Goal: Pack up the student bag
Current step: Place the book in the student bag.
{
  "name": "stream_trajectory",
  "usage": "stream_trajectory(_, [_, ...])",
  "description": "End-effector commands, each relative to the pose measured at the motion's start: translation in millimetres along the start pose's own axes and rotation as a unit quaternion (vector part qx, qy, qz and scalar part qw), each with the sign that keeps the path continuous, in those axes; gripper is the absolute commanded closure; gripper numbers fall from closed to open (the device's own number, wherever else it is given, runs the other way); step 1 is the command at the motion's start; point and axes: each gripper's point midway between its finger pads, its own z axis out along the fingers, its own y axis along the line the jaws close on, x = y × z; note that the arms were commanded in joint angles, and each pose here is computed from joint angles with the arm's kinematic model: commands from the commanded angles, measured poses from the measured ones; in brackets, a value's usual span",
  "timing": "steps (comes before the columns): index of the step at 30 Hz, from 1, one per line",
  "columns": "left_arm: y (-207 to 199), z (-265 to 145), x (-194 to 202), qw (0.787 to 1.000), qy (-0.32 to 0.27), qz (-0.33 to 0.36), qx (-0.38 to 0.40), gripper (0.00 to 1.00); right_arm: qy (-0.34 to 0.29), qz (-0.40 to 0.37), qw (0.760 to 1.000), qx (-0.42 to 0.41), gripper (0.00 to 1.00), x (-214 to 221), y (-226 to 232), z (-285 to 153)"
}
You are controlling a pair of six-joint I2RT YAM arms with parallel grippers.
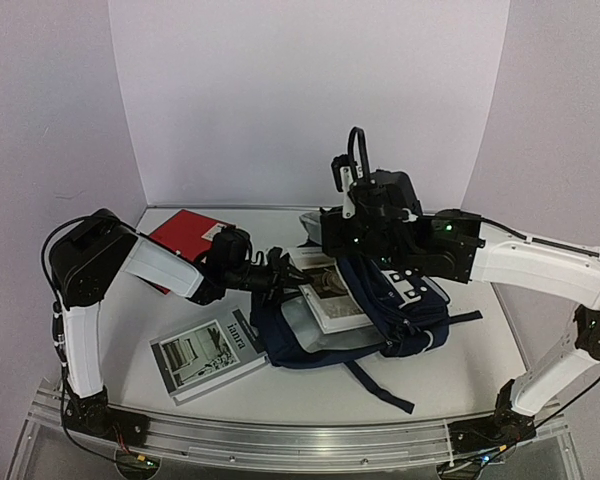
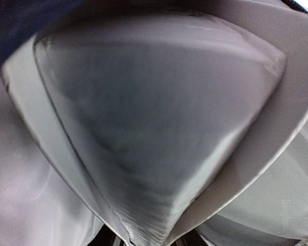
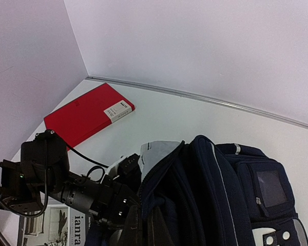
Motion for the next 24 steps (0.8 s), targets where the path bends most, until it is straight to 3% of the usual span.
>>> stream_trajectory(1, [-30.3,26.4,2.2,0.998,0.004,0.052,0.027,0.74,-0.203,0.127,0.967,-0.089,1.0,-138.9,33.7,-54.4])
stream_trajectory(5, [-31.1,49.7,5.8,0.997,0.006,0.078,0.005,0.7,-0.201,0.128,0.968,-0.082,1.0,-134.7,33.6,-48.2])
stream_trajectory(11, [-12.2,67.8,2.7,0.994,0.004,0.1,-0.04,0.54,-0.199,0.129,0.968,-0.079,1.0,-130.7,32.3,-47.1])
stream_trajectory(17, [3.6,41.3,-4.6,0.979,-0.036,0.142,-0.138,0.3,-0.199,0.13,0.969,-0.067,1.0,-126.0,23.2,-51.3])
stream_trajectory(24, [20.0,3.1,-0.3,0.961,-0.062,0.152,-0.222,0.21,-0.195,0.128,0.97,-0.061,1.0,-119.5,18.3,-51.8])
